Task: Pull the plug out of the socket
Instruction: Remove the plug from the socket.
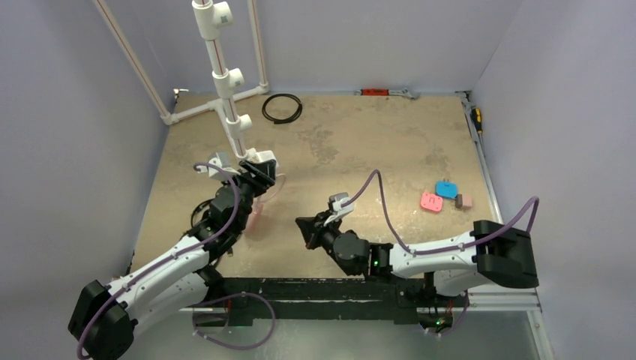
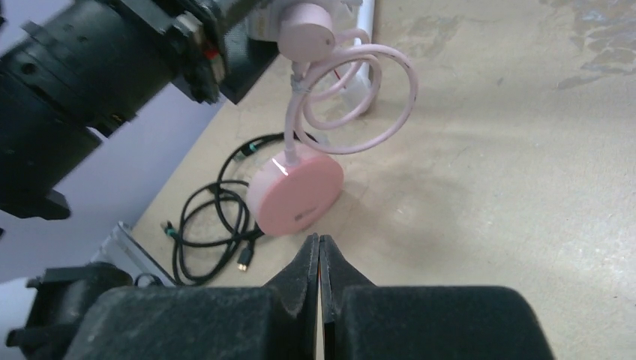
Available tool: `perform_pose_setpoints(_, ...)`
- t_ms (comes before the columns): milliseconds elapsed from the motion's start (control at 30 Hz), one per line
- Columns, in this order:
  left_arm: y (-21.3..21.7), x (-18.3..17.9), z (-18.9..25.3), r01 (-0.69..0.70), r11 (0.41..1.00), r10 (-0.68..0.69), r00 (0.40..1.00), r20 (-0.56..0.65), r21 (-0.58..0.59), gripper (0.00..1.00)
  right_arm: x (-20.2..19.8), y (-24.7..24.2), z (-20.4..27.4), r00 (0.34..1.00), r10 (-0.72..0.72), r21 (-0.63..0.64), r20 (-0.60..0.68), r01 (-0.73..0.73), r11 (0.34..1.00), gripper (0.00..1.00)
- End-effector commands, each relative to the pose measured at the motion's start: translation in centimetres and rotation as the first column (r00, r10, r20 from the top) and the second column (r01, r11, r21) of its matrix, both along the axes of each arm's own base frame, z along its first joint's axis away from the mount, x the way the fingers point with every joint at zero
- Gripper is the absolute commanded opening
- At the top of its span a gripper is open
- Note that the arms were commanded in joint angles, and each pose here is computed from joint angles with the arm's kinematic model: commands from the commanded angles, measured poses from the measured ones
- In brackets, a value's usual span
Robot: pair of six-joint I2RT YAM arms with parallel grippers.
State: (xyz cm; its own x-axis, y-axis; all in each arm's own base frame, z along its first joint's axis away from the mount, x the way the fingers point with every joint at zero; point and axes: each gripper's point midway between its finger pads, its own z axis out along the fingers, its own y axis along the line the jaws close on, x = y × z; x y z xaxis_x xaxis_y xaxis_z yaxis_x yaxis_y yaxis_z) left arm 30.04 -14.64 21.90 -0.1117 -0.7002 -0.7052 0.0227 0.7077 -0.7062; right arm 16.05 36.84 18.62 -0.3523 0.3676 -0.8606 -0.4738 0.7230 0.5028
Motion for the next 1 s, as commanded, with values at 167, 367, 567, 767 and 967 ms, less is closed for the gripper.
perform_pose_setpoints(167, -1.4, -1.1, 3.0, 0.092, 0.985, -0.084, 0.995, 0.059, -0.149, 0.00, 4.6, -1.1, 4.6, 0.989, 0.108, 0.092, 0.099, -0.118, 0.989, 0.39)
perform_pose_setpoints(367, -2.5, -1.9, 3.0, 0.151, 0.960, -0.145, 0.989, 0.042, -0.237, 0.00, 5.2, 1.9, 6.5, 0.969, 0.197, 0.055, 0.150, -0.207, 0.977, 0.63)
perform_pose_setpoints(567, -2.6, -2.2, 3.2, 0.160, 0.953, -0.155, 0.987, 0.041, -0.257, 0.00, 6.2, 2.9, 7.2, 0.971, 0.163, 0.076, 0.175, -0.178, 0.981, 0.65)
perform_pose_setpoints(767, -2.6, -2.4, 3.3, 0.167, 0.946, -0.162, 0.986, 0.041, -0.277, 0.00, 8.9, 3.4, 6.6, 0.980, 0.044, 0.020, 0.192, -0.048, 0.999, 0.61)
perform_pose_setpoints(967, -2.7, -2.5, 3.1, 0.168, 0.942, -0.164, 0.986, 0.038, -0.291, 0.00, 10.4, 4.5, 6.2, 0.980, -0.012, -0.020, 0.200, 0.017, 1.000, 0.58)
